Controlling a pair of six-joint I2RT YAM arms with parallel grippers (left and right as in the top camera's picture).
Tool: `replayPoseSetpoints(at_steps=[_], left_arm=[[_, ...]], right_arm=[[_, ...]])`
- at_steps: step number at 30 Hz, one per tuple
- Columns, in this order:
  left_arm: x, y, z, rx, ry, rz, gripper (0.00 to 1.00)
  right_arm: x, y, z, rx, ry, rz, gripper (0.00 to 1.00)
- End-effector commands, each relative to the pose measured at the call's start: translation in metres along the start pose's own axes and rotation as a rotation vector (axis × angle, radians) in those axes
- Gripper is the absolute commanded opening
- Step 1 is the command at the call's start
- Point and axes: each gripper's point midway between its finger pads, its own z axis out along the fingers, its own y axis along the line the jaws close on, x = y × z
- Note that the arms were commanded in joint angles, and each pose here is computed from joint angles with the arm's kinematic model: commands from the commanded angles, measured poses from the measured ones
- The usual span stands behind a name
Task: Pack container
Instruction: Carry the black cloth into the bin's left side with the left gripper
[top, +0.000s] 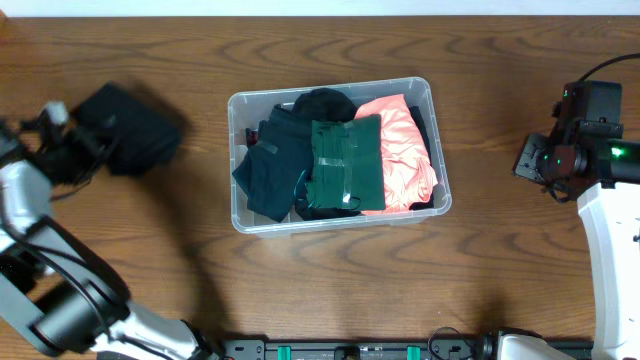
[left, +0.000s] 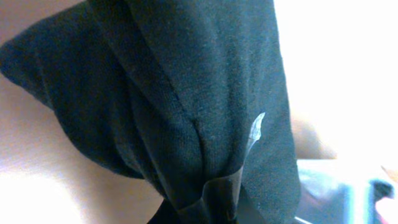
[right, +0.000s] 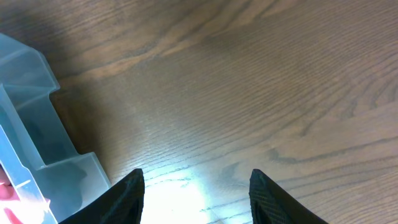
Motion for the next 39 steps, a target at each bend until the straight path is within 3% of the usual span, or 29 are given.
replayPoseSetpoints(at_steps=[1,7,12,15,20,32,33,36,38,39], left_arm=[[0.005,-0.089,-0.002,0.135,0.002,0.195,0.06],[0.052,-0.196,0.008,0.242,0.061,0.484,0.06],[0.133,-0.249,0.022,0.345,0.258,0.647,0.06],[0.175,-0.245,0.026,0.300,0.394,0.710,0.06],[0.203,-0.227,0.027,0.180,0.501,0.756,0.06],[0.196,-0.201,0.032,0.016,0.493,0.758,0.06],[0.197,-0.200,0.032,0.013,0.498,0.756,0.09],[0.198,-0.199,0.033,0.011,0.506,0.752,0.64],[0.197,-0.199,0.033,0.013,0.501,0.755,0.83],[0.196,-0.200,0.033,0.014,0.498,0.757,0.98]], right_arm=[[-0.003,-0.001,-0.002,-0.001,-0.009,-0.007,0.52],[-0.001,-0.002,-0.002,0.001,-0.002,-0.008,0.52],[-0.001,-0.002,-0.002,0.001,-0.002,-0.008,0.52],[-0.001,-0.002,-0.002,0.002,0.000,-0.008,0.52],[-0.001,-0.002,-0.002,0.001,-0.002,-0.008,0.52],[-0.001,-0.002,-0.002,0.002,0.001,-0.008,0.52],[-0.001,-0.002,-0.002,0.002,0.001,-0.008,0.53],[-0.001,-0.002,-0.002,0.002,0.001,-0.009,0.52],[-0.001,-0.002,-0.002,0.002,0.002,-0.009,0.52],[0.000,-0.002,-0.002,0.002,0.002,-0.009,0.52]])
